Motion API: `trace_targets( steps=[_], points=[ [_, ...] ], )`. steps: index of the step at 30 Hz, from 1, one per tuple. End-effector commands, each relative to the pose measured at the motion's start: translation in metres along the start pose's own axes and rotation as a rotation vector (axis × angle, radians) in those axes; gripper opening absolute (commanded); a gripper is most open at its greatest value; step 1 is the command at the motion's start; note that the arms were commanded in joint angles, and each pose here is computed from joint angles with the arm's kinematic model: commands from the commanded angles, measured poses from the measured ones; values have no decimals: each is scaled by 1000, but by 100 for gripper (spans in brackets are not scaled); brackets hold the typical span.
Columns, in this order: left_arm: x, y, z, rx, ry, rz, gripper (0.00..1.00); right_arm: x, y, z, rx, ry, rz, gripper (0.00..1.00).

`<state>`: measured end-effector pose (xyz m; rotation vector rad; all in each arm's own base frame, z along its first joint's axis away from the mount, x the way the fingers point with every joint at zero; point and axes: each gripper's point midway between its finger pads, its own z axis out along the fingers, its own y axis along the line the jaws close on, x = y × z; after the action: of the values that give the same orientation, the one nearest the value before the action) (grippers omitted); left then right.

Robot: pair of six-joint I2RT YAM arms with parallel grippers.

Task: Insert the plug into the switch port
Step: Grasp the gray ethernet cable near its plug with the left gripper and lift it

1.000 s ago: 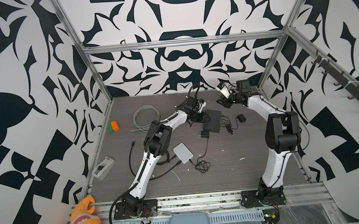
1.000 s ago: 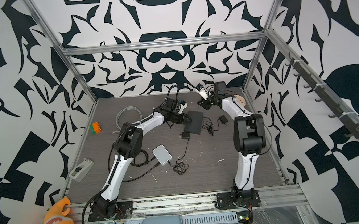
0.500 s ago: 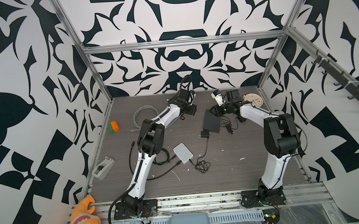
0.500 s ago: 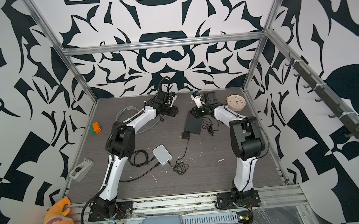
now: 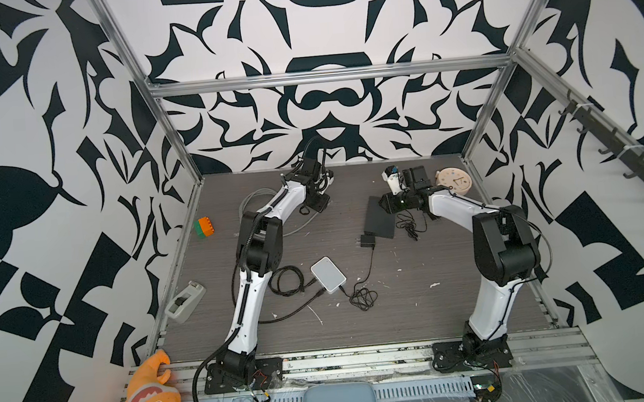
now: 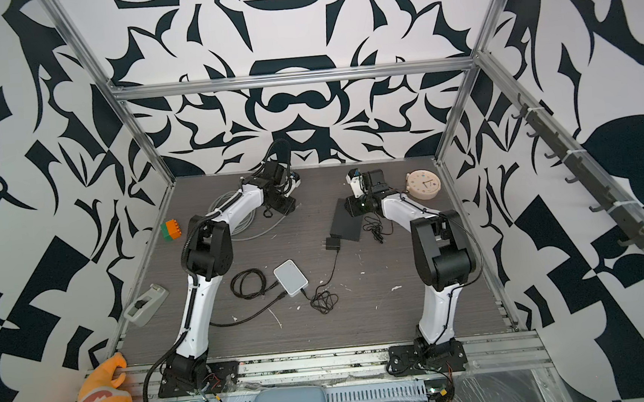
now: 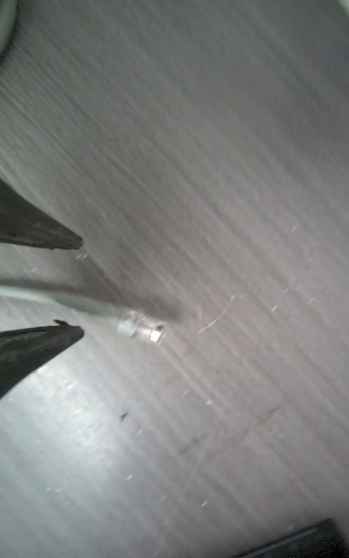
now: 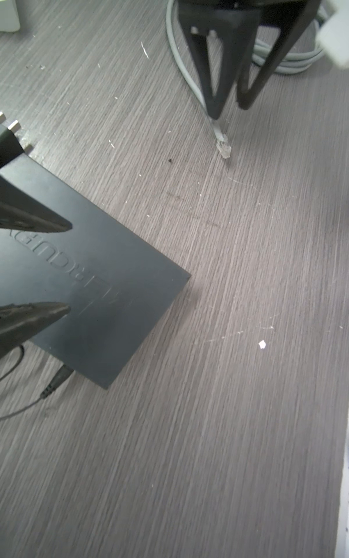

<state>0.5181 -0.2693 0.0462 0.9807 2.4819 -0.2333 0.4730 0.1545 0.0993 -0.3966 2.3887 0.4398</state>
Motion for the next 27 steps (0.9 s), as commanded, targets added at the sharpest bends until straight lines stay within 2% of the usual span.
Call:
trace_targets(
  steps=[1, 3, 5, 7, 10, 14, 17, 19, 22, 27],
  points=[
    [23, -22, 0, 101, 66, 36, 45, -26, 14, -15, 11, -52, -33, 42],
    [26, -28, 0, 126, 59, 43, 43, -27, 15, -15, 15, -45, -34, 42],
    [30, -29, 3, 129, 65, 51, 32, -30, 16, -16, 13, -54, -14, 42],
    [29, -32, 3, 141, 62, 61, 13, -34, 18, -18, 0, -63, 24, 41],
    [10, -46, -11, 183, -26, 99, 2, -43, 26, -22, -36, -62, 84, 38],
    [-26, -84, -46, 233, -227, 268, 0, -51, 53, -25, -184, -103, 206, 38],
    [-40, -110, -69, 296, -326, 368, 0, -50, 70, -26, -313, -146, 326, 38],
    [-43, -123, -81, 353, -365, 401, 0, -47, 74, -28, -358, -168, 386, 38],
    [-43, -136, -92, 410, -405, 426, 0, -45, 79, -37, -391, -204, 415, 39],
    [-41, -140, -89, 400, -391, 441, 0, -48, 85, -53, -425, -243, 455, 39]
  ],
)
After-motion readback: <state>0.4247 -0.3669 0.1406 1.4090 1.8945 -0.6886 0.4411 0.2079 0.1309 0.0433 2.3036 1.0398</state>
